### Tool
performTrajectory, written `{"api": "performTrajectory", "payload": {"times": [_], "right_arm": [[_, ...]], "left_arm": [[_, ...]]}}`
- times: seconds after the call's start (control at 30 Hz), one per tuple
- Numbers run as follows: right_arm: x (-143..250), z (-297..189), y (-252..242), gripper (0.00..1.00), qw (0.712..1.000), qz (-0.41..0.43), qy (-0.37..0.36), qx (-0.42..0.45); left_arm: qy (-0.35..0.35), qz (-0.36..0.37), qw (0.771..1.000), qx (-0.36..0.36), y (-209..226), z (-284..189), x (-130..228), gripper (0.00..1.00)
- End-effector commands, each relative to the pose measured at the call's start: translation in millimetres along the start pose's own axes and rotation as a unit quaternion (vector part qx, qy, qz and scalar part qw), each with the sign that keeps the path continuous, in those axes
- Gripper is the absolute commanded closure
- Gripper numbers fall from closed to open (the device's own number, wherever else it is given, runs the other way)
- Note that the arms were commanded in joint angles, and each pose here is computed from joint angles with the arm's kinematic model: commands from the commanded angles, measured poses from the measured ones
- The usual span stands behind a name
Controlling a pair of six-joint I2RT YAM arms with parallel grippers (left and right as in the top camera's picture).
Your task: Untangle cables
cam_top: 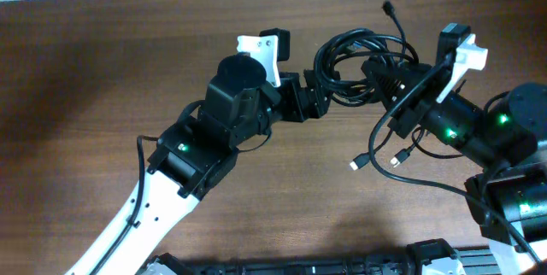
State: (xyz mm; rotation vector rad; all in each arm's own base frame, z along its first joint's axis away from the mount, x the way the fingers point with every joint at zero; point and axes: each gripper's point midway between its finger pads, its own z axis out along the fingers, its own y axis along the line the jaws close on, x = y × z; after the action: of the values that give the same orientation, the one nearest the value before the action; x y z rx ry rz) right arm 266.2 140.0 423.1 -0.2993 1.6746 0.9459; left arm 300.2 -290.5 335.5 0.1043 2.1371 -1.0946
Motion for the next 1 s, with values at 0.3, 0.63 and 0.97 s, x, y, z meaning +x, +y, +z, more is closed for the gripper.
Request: {"api": "performTrajectory", "payload": {"times": [0.3, 0.63, 0.97], "right_arm": [[-15.2, -4.2, 3.6, 0.96, 0.999, -0.028, -0.031, 0.005], [-11.2, -3.8, -12.8, 0.96, 0.998, -0.024, -0.027, 0.047], [-5.2, -3.1, 9.8, 0.96, 1.000, -0.001, -0.007, -0.018]], "left_arm": [[0.045, -0.025, 0.988, -0.142, 56.4, -21.7, 29.7, 0.24], [-0.076, -0.004, 0.995, -0.056, 3.9, -79.1, -18.9, 0.13], [-0.045, -0.003, 0.999, -0.015, -7.0, -43.8, -15.5, 0.10]]}}
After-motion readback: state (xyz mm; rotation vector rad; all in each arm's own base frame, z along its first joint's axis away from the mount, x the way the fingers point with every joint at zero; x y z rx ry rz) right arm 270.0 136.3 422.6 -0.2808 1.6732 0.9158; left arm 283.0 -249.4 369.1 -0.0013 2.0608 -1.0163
